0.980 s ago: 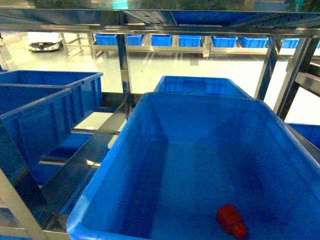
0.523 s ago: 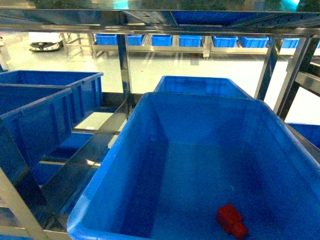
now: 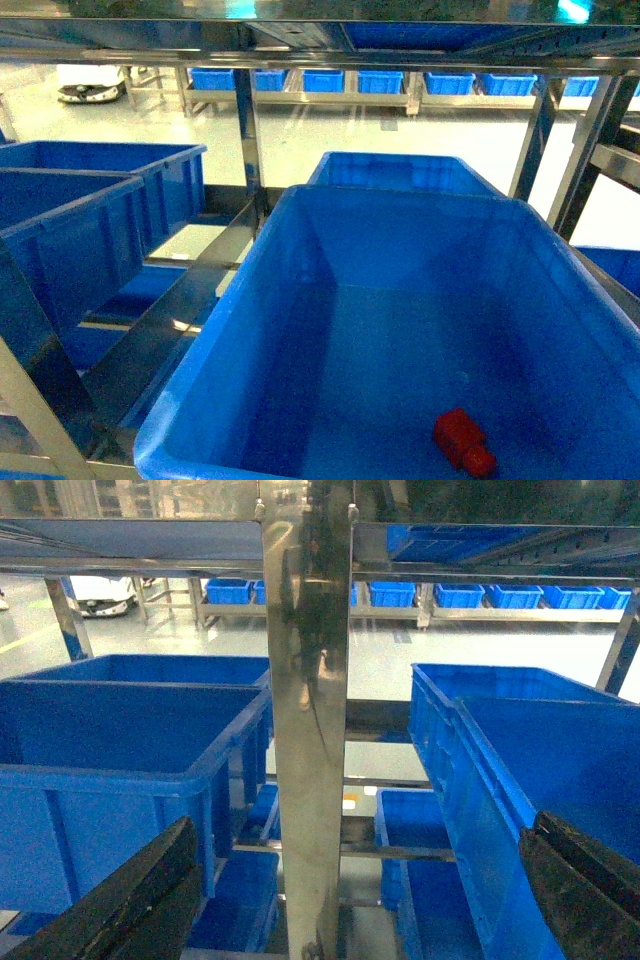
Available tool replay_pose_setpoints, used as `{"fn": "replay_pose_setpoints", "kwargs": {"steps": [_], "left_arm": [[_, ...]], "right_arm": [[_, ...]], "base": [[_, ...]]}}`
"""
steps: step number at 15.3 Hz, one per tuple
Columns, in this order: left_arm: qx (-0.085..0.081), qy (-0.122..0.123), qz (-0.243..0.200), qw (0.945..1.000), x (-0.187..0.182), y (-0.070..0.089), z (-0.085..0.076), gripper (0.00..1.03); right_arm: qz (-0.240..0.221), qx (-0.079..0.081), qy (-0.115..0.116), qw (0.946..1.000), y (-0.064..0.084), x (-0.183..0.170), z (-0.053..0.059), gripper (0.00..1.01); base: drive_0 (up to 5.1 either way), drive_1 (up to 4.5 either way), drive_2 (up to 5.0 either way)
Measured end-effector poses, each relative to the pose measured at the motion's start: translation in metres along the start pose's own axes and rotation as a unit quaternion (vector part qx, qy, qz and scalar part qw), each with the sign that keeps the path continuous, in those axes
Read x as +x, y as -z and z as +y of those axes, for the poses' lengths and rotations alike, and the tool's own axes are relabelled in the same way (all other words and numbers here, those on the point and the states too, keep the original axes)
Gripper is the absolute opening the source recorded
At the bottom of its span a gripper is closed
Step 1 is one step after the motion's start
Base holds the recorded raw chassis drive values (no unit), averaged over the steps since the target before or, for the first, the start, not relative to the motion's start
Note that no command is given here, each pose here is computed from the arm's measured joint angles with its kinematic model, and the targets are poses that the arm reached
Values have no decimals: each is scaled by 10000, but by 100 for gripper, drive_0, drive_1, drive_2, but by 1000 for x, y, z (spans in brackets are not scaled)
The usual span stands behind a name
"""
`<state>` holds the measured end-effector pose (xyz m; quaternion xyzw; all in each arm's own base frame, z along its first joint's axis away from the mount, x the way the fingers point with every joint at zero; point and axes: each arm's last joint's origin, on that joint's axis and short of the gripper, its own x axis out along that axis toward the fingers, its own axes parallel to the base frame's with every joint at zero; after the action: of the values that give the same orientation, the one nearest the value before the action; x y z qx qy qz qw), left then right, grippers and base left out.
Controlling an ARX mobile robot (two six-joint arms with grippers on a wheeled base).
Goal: Pick red block from blue box to shelf
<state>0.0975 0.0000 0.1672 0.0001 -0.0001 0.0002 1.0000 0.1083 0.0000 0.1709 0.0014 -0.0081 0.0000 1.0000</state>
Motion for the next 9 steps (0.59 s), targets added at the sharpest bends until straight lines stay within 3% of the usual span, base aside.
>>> {"fn": "replay_pose_setpoints", "kwargs": {"steps": [9], "left_arm": [[0,0,-2,10000,0,0,0,98]], "right_arm": [[51,0,0,10000,3,-11,0,2]], "base": [[0,0,0]]}}
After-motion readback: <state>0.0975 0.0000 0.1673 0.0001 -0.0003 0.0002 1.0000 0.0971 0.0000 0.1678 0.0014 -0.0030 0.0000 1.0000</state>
